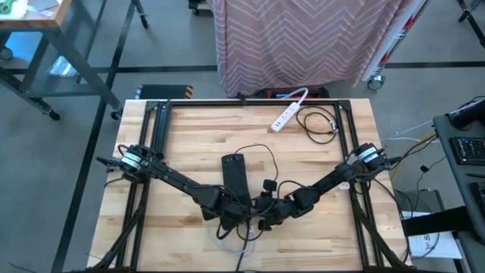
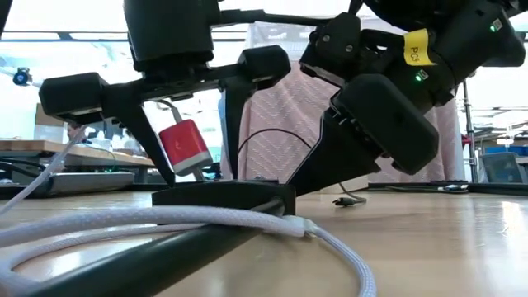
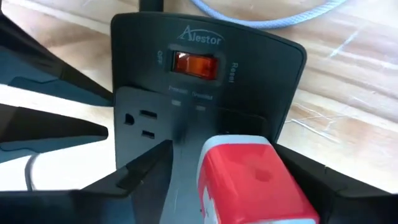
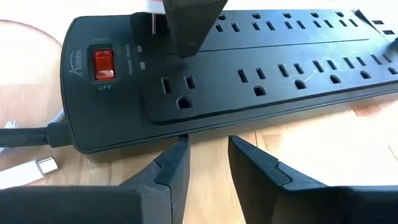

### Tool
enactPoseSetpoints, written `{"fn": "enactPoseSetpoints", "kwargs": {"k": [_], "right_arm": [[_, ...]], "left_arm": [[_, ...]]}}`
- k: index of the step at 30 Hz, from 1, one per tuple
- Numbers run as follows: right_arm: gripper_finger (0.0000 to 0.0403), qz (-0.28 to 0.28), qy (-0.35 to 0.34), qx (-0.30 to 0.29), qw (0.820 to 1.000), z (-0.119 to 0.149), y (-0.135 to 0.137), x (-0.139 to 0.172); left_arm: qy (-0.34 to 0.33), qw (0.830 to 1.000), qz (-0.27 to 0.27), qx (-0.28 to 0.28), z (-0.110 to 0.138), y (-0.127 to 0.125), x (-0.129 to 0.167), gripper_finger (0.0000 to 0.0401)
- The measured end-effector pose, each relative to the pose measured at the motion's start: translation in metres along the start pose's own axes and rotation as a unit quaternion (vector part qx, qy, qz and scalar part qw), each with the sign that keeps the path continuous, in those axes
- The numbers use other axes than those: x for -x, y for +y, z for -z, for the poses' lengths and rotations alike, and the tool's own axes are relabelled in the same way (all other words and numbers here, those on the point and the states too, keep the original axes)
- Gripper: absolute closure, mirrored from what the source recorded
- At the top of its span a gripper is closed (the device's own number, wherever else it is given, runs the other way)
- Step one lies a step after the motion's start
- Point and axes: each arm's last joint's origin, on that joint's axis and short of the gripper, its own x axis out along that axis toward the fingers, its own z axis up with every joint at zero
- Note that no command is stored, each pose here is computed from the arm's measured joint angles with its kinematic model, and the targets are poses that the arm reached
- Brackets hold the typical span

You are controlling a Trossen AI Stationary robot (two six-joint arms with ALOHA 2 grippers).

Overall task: Insert USB
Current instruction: Insert the red charger adapter into the bottom black outlet extension

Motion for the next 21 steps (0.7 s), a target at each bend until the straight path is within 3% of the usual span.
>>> {"fn": "enactPoseSetpoints", "kwargs": {"k": [12, 21], "right_arm": [[0.0318, -0.002, 0.001, -0.003, 1.000, 0.000, 0.000, 0.000], [0.0323, -0.002, 0.007, -0.006, 1.000, 0.003, 0.001, -0.003]], "left_arm": [[0.029, 0.999, 0.010, 0.012, 0.004, -0.005, 0.008, 0.0190], [0.023, 1.000, 0.004, 0.013, 0.005, -0.007, 0.020, 0.0167]]}}
